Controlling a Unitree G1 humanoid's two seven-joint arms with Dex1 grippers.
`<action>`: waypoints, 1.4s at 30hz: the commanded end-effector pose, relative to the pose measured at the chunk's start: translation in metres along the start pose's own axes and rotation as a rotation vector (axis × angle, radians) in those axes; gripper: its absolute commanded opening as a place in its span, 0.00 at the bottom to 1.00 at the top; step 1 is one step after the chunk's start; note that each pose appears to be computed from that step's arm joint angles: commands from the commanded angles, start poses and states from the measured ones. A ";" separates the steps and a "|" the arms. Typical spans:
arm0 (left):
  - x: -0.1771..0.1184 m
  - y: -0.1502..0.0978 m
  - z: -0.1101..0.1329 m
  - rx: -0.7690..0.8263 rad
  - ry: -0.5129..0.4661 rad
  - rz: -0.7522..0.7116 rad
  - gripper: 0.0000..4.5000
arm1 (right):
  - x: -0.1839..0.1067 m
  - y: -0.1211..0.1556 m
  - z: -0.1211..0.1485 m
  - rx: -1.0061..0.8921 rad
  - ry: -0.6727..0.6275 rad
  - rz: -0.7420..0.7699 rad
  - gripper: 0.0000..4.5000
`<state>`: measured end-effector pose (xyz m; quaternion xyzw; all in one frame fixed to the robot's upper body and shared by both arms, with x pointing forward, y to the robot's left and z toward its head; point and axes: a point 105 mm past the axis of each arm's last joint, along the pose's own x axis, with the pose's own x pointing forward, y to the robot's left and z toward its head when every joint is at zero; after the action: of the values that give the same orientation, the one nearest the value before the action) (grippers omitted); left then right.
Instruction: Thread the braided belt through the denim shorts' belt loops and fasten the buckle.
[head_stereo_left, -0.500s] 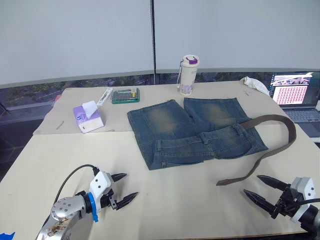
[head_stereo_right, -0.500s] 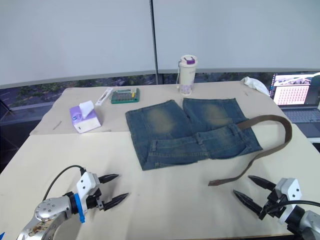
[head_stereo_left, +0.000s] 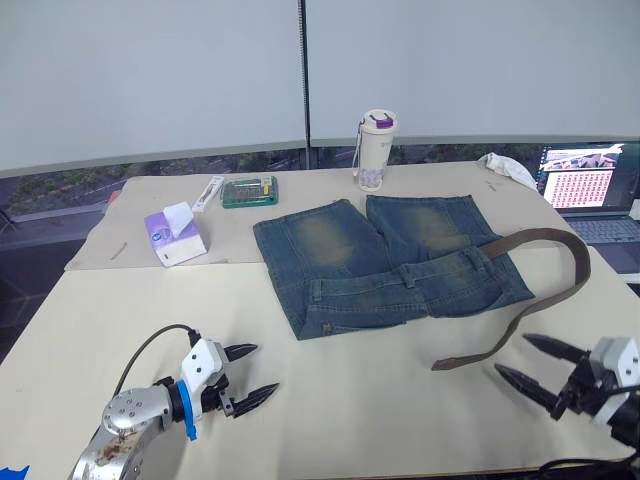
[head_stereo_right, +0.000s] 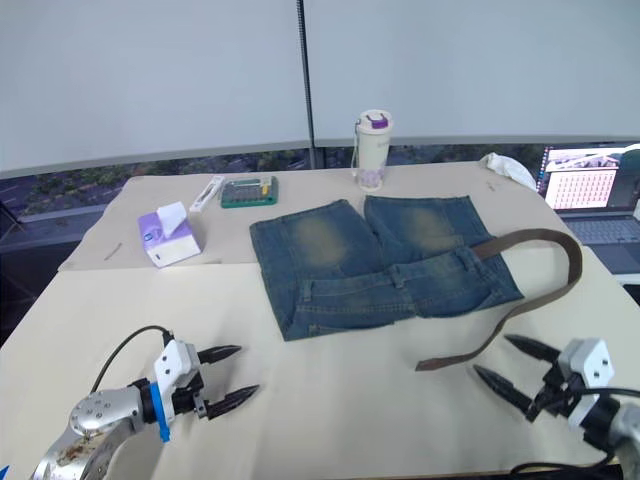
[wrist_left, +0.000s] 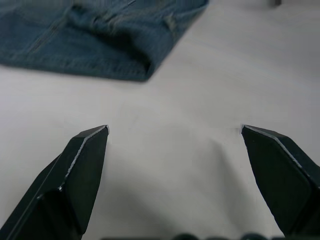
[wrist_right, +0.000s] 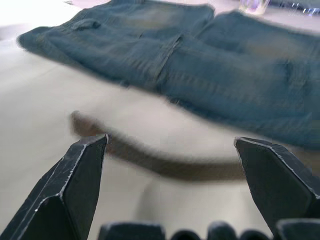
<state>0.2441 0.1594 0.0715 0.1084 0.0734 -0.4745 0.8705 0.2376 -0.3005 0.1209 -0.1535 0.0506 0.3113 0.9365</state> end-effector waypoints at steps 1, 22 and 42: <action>0.009 0.004 0.026 0.063 -0.059 -0.054 1.00 | 0.023 -0.009 0.015 -0.159 0.054 0.046 0.99; 0.025 0.008 0.084 0.235 -0.129 -0.215 1.00 | 0.113 -0.059 -0.026 -0.256 0.498 0.134 0.43; 0.027 0.000 0.081 0.250 -0.100 -0.266 1.00 | 0.073 0.062 -0.004 -0.306 0.406 0.488 0.01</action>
<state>0.2621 0.1203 0.1341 0.1696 0.0012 -0.5874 0.7913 0.2630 -0.2172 0.0810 -0.3344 0.2373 0.4908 0.7688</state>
